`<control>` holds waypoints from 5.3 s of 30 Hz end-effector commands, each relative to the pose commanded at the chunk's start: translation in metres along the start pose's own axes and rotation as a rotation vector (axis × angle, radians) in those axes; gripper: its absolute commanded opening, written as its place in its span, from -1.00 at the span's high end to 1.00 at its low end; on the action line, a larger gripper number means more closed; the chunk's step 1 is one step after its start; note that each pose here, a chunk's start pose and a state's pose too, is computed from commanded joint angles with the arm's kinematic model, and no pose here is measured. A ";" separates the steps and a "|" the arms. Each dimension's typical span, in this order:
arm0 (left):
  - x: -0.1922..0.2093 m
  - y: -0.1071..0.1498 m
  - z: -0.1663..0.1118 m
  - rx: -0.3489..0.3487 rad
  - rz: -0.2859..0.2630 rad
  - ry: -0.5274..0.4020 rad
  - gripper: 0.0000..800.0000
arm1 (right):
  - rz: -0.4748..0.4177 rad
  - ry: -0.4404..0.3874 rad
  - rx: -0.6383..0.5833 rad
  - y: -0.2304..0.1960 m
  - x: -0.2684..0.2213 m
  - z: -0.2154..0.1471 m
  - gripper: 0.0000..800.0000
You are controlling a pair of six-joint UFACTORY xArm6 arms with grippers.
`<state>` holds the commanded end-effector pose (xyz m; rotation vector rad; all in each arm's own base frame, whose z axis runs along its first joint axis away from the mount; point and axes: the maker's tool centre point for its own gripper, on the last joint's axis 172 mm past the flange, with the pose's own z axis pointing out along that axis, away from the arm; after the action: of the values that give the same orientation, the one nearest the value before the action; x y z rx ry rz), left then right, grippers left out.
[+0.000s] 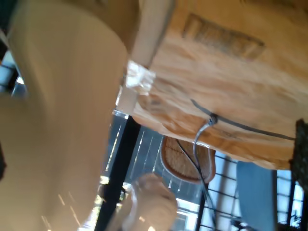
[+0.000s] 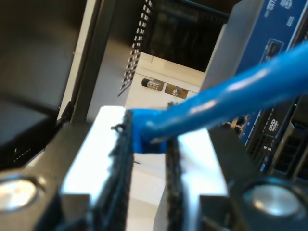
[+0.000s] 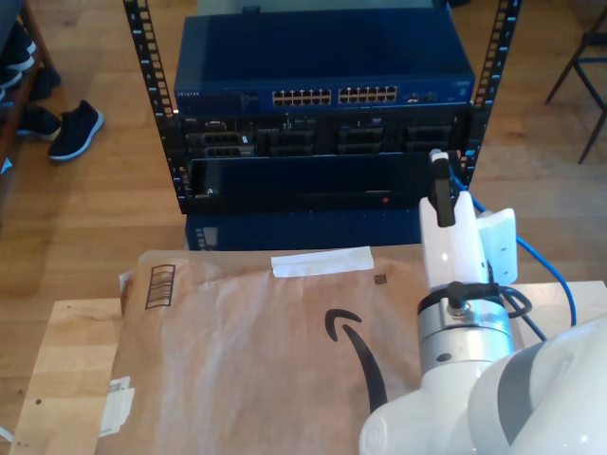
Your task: Grab the cable and plug it in
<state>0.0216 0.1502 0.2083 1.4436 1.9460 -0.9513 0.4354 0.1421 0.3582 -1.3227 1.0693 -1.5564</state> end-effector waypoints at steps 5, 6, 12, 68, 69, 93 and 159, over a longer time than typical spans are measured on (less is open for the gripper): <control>0.030 -0.022 0.045 -0.008 0.038 0.144 -1.00 | -0.012 -0.005 -0.010 0.006 -0.006 0.002 0.99; 0.035 -0.022 0.052 -0.006 0.039 0.160 -1.00 | -0.013 -0.005 -0.011 0.007 -0.006 0.002 0.99; 0.074 -0.012 0.068 -0.037 0.050 0.292 -1.00 | -0.006 -0.005 -0.009 0.005 -0.009 0.005 1.00; 0.131 -0.019 0.134 -0.067 0.123 0.459 -1.00 | 0.119 0.064 -0.073 0.025 -0.012 -0.019 1.00; 0.131 -0.019 0.134 -0.067 0.123 0.459 -1.00 | 0.123 0.088 -0.089 0.029 -0.006 -0.020 1.00; 0.131 -0.019 0.134 -0.067 0.123 0.457 -1.00 | 0.113 0.103 -0.188 0.058 0.001 -0.008 0.99; 0.131 -0.019 0.134 -0.067 0.123 0.457 -1.00 | 0.371 0.096 0.037 0.027 -0.046 0.092 1.00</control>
<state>-0.0333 0.1166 0.0313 1.8386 2.1430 -0.5251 0.5339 0.1676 0.3267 -0.9655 1.2586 -1.3615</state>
